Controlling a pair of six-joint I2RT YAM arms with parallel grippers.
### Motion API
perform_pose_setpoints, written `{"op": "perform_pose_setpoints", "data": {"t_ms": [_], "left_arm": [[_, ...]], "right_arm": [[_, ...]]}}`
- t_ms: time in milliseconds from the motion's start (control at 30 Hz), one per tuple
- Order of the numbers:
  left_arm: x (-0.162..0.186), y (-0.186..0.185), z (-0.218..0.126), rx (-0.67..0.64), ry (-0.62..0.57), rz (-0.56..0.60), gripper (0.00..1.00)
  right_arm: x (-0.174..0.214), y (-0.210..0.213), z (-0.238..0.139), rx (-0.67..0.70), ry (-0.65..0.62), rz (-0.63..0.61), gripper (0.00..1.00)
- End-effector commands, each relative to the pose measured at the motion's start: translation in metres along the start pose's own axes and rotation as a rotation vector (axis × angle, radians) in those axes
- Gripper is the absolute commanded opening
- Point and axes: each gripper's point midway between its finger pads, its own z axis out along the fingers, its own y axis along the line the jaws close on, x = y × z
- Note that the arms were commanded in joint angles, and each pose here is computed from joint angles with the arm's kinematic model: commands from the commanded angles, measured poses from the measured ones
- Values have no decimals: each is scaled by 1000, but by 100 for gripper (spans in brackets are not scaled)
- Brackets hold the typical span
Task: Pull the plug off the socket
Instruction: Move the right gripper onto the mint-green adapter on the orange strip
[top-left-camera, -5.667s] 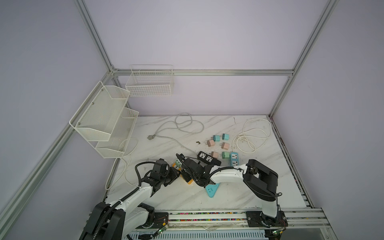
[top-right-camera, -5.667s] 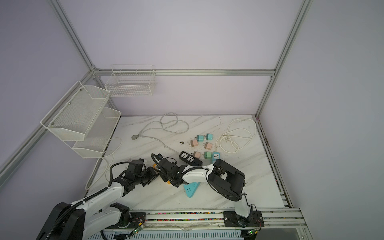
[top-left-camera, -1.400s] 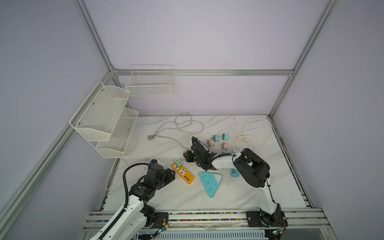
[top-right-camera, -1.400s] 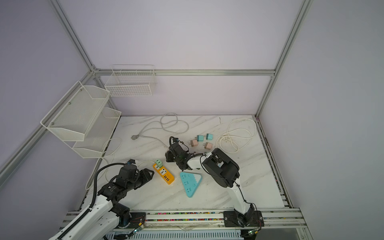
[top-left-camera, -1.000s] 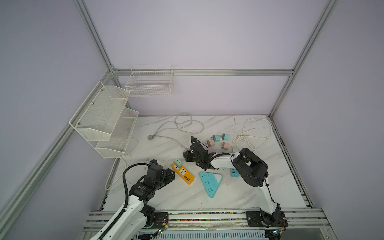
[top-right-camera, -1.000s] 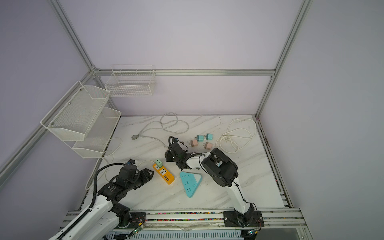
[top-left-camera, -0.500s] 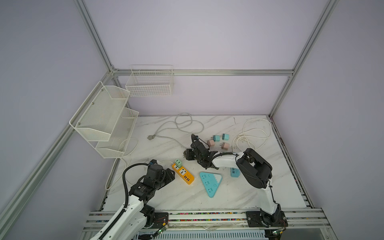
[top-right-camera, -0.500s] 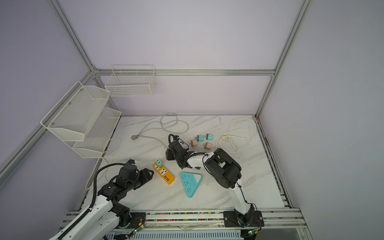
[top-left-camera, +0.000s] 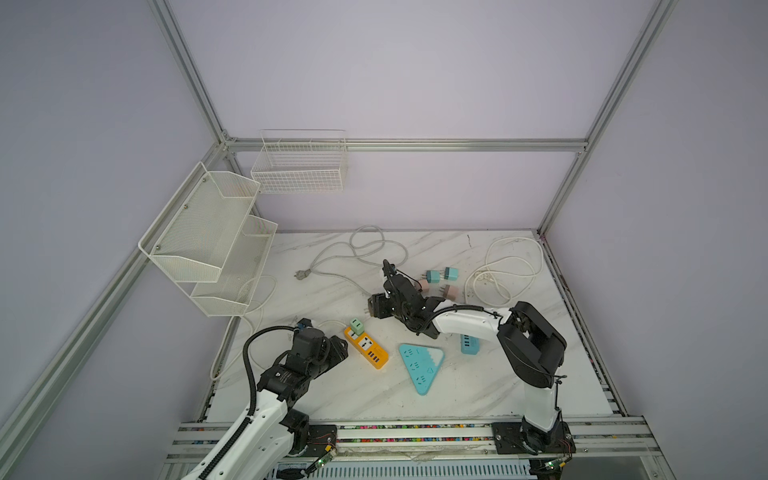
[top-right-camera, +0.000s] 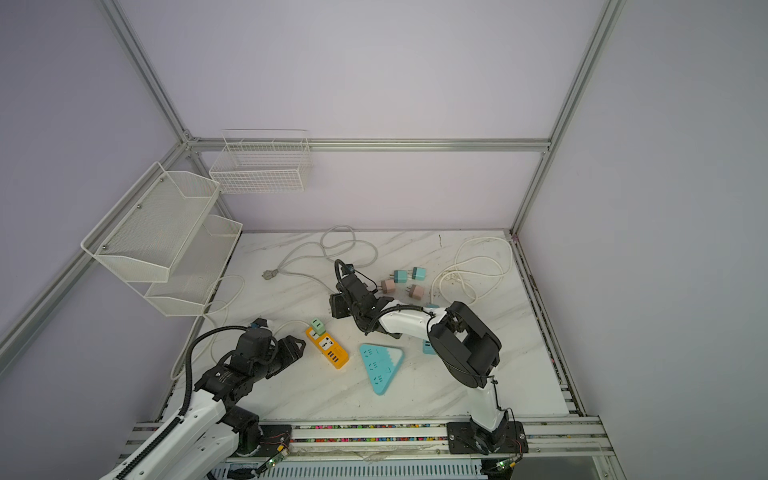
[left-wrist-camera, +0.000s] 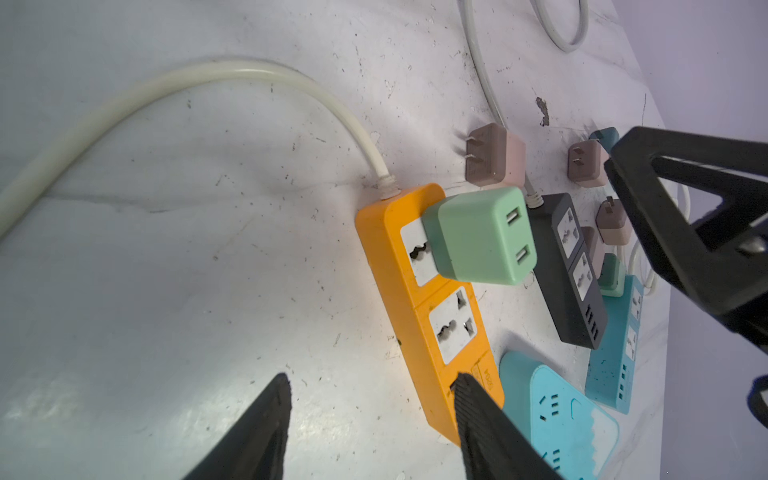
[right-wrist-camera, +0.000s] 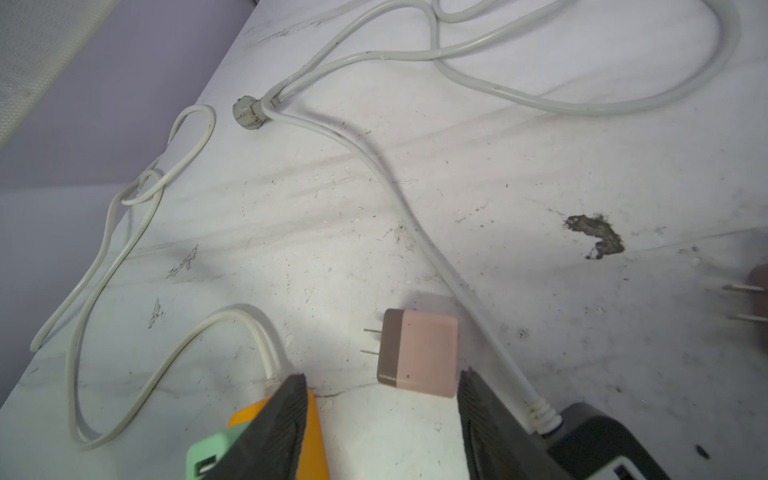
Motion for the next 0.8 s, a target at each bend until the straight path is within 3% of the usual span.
{"op": "perform_pose_setpoints", "data": {"t_ms": [0,333,767], "left_arm": [[-33,-29,-16,68,-96,19,63],[-38,-22,-12,49,-118,7,64],[-43,-11,-8,19,-141,-34,64]], "right_arm": [[2,16,-16,11,50,-98,62],[34,60,-21,39,115,-285,63],[53,66,12,78,153,-309,64]]}}
